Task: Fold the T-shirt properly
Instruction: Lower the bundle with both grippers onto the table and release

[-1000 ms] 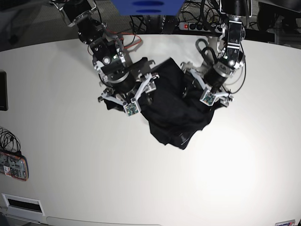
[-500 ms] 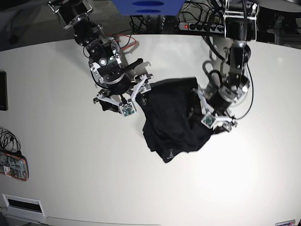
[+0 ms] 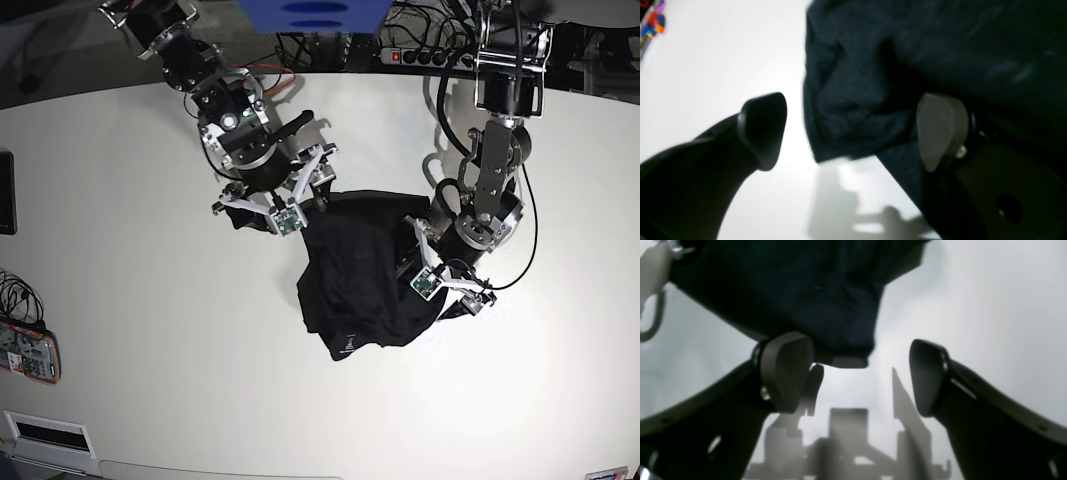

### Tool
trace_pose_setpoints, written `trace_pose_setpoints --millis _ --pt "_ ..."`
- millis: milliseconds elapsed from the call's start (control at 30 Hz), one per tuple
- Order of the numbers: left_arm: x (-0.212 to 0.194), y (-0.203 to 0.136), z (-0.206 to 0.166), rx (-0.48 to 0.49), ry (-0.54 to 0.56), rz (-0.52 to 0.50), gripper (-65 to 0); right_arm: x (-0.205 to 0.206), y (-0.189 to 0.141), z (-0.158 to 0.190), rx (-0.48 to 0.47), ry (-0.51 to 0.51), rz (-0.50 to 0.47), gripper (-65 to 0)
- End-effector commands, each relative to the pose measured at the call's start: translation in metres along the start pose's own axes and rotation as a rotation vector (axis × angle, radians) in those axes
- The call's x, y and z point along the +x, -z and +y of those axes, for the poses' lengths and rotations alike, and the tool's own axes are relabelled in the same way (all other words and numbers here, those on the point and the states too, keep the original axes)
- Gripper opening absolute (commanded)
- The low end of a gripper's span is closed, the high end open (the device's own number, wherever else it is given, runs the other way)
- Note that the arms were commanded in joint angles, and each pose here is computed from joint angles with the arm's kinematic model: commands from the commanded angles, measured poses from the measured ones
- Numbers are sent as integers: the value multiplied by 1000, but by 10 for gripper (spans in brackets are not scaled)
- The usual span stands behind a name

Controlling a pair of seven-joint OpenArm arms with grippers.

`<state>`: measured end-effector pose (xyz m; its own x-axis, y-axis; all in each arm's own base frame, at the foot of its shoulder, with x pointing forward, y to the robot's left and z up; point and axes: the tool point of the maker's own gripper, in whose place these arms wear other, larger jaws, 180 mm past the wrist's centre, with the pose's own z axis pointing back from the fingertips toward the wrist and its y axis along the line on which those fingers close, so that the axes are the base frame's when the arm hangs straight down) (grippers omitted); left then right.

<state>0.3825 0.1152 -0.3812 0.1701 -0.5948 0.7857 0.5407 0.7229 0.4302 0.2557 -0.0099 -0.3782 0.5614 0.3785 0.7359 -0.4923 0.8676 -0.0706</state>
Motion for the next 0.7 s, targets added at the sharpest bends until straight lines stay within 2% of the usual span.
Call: trace_pose_setpoints --millis 0,100,200,300,367,500,667 --pt "26 -9 20 61 9 -89 -70 20 -5 -9 -32 -23 -72 -184" --pt "39 -36 30 120 24 -139 -70 31 -11 -25 -125 -121 -108 -184" --pt "56 -64 32 164 33 -268 -70 42 -18 -48 -274 -276 -136 -184" --pt "58 -101 53 298 40 -385 -70 60 -30 -65 -415 -427 -187 -184" --pt "60 -122 62 374 53 -463 -70 76 -37 -67 -470 -511 -257 -184" --pt "47 -164 66 495 86 -532 -70 58 -46 -55 -465 -570 -276 -184" --pt "15 -192 66 565 68 -524 -70 52 -56 -66 -456 -520 -344 -184"
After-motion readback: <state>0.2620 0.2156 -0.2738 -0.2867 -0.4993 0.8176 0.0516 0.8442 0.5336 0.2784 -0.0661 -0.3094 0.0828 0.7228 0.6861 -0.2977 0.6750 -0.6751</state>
